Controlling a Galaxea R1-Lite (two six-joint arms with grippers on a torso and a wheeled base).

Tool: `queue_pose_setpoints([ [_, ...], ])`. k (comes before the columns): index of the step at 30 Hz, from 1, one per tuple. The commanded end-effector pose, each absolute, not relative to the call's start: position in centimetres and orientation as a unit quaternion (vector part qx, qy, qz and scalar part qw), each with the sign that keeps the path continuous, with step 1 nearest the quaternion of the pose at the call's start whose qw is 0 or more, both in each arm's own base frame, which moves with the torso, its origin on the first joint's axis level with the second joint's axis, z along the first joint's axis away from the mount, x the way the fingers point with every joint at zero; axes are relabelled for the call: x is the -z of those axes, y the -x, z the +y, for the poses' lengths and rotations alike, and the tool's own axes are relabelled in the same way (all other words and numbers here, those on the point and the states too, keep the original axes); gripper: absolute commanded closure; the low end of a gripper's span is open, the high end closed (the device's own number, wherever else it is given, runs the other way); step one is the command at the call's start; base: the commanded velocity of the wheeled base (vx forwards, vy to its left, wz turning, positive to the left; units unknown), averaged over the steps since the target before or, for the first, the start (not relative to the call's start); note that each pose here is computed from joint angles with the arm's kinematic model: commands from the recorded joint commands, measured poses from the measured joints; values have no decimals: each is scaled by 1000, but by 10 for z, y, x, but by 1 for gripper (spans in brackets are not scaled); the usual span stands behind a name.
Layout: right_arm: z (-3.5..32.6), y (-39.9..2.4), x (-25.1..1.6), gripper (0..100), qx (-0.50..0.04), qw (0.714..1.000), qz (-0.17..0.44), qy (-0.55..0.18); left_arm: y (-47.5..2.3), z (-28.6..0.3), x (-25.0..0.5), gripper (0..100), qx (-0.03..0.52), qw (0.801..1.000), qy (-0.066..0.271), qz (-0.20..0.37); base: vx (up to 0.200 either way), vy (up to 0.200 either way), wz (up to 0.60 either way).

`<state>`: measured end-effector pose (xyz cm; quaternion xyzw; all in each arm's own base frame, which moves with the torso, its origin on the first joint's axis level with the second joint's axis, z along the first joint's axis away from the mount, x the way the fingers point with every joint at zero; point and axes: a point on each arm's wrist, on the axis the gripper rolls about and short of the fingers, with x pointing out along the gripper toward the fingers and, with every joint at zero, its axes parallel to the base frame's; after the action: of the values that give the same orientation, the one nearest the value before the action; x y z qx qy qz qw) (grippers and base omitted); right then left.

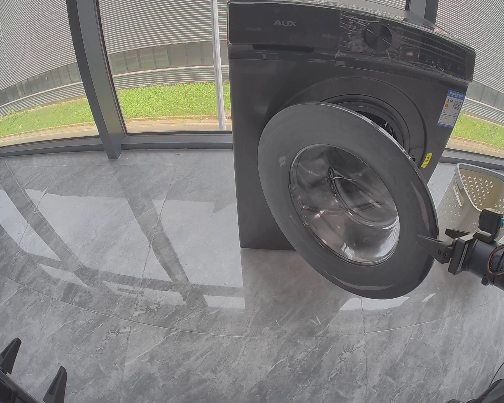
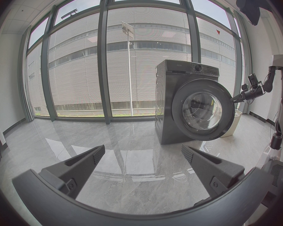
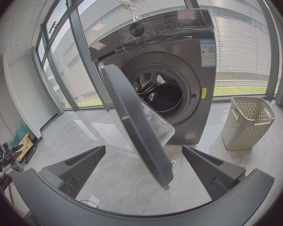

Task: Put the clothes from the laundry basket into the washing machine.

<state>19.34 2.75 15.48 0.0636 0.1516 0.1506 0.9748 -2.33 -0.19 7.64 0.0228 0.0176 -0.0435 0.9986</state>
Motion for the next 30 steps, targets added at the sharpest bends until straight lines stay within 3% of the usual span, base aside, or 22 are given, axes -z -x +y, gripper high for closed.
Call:
queue_pose_setpoints([
  [1, 24, -215, -136, 0, -119, 975, 175, -66, 23, -2, -71, 0, 43, 999, -23, 20, 0, 0, 0],
  [13, -8, -218, -139, 0, -20, 988, 141, -58, 23, -2, -71, 0, 43, 999, -23, 20, 0, 0, 0],
  [19, -7, -205, -131, 0, -24, 987, 156, -38, 23, -2, -71, 0, 43, 999, -23, 20, 0, 0, 0],
  [22, -7, -200, -127, 0, -25, 985, 166, -29, 23, -2, -71, 0, 43, 999, -23, 20, 0, -200, 0],
  [24, -4, -187, -112, 0, -42, 979, 198, -7, 23, -2, -71, 0, 43, 999, -23, 20, 0, -200, 0],
  [30, 2, -177, -101, 0, -100, 970, 221, -5, 23, -2, -71, 0, 43, 999, -23, 20, 0, -200, 0],
])
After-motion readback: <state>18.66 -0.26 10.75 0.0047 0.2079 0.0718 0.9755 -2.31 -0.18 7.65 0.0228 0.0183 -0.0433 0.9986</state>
